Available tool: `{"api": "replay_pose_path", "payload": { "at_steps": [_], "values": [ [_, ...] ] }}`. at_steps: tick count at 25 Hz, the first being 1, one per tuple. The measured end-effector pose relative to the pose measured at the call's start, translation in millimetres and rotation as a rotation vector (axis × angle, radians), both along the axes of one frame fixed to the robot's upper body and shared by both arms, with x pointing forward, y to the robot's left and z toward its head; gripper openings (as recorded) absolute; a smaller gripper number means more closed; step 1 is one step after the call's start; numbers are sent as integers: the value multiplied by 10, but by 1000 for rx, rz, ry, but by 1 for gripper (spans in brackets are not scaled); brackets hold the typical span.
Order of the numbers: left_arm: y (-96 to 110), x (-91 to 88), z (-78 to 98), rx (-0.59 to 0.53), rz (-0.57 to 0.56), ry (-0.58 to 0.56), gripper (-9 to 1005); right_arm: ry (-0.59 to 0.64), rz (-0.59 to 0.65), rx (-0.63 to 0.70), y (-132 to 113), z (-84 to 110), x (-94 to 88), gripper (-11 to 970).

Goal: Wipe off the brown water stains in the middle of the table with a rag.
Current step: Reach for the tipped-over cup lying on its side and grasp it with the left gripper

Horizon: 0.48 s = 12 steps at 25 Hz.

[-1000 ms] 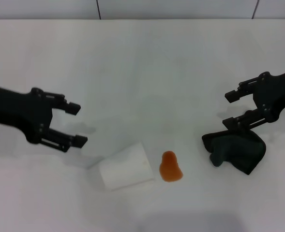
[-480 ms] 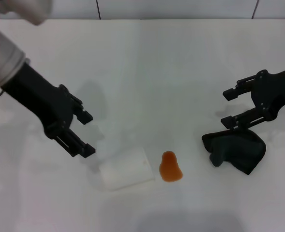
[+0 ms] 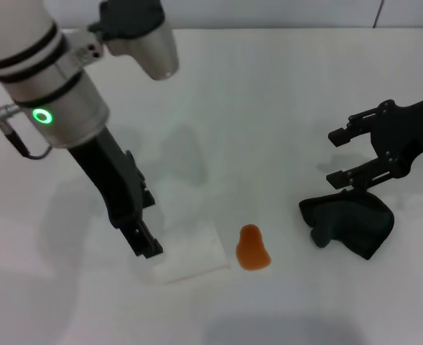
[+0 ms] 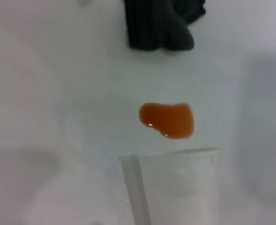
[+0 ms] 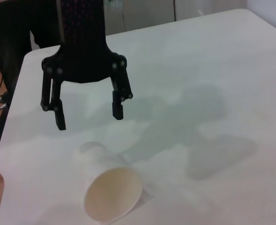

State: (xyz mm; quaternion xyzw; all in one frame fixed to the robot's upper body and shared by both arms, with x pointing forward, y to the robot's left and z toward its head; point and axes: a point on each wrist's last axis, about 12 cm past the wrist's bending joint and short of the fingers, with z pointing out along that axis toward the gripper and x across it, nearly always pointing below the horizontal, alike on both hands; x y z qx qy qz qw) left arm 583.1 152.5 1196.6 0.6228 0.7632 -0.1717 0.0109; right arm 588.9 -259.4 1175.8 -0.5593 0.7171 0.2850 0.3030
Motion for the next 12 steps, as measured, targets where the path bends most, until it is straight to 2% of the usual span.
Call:
{"api": "replay_pose_path", "payload": {
  "at_steps": [12],
  "values": [
    [-136,-8,-100,-22,-7,-32,875,3,18,3,16,-19,-14,778]
  ]
}}
